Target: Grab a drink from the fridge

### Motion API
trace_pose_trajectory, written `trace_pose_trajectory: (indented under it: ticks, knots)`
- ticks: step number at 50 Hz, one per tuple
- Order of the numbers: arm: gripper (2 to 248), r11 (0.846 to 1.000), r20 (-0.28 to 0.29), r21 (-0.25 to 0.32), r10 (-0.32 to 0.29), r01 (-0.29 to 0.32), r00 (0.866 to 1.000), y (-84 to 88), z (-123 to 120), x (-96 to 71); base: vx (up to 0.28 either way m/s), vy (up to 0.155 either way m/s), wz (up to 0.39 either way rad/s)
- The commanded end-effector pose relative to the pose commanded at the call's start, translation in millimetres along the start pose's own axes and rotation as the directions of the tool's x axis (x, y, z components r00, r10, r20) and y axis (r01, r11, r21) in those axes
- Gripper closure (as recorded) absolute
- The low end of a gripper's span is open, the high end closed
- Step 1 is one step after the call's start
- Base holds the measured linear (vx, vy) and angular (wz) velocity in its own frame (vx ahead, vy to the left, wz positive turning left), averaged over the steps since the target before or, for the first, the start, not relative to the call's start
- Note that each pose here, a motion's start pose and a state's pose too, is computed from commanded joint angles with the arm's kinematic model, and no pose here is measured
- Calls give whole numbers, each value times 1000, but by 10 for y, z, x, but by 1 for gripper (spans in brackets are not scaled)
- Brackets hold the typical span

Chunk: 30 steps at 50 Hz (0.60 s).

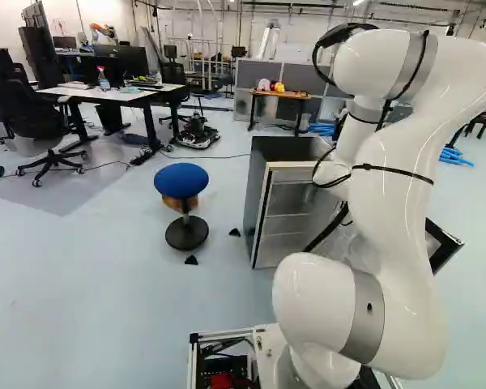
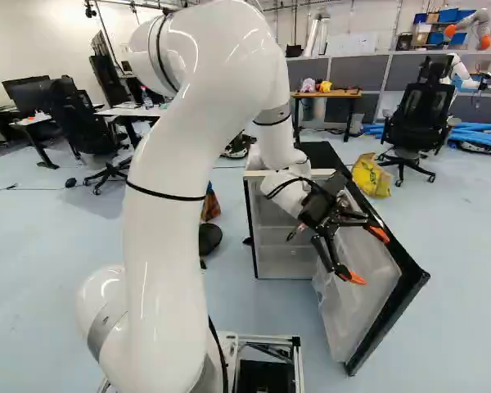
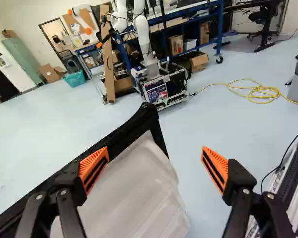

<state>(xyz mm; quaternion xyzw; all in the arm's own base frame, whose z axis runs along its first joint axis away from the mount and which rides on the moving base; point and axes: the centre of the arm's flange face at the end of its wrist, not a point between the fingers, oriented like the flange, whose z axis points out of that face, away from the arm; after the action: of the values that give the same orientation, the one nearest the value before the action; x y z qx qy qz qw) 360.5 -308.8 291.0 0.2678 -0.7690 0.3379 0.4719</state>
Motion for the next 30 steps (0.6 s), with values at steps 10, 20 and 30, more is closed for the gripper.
trace_pose_trajectory:
  ticks: [10, 20, 30]
  knots:
    - [3, 1000, 17, 8, 22, -23, 1000, -184, 129, -10, 0, 0, 0]
    - [3, 999, 34, 18, 42, -42, 999, -357, 253, -22, 0, 0, 0]
    - [3, 998, 52, 33, 56, -58, 997, -511, 363, -35, 0, 0, 0]
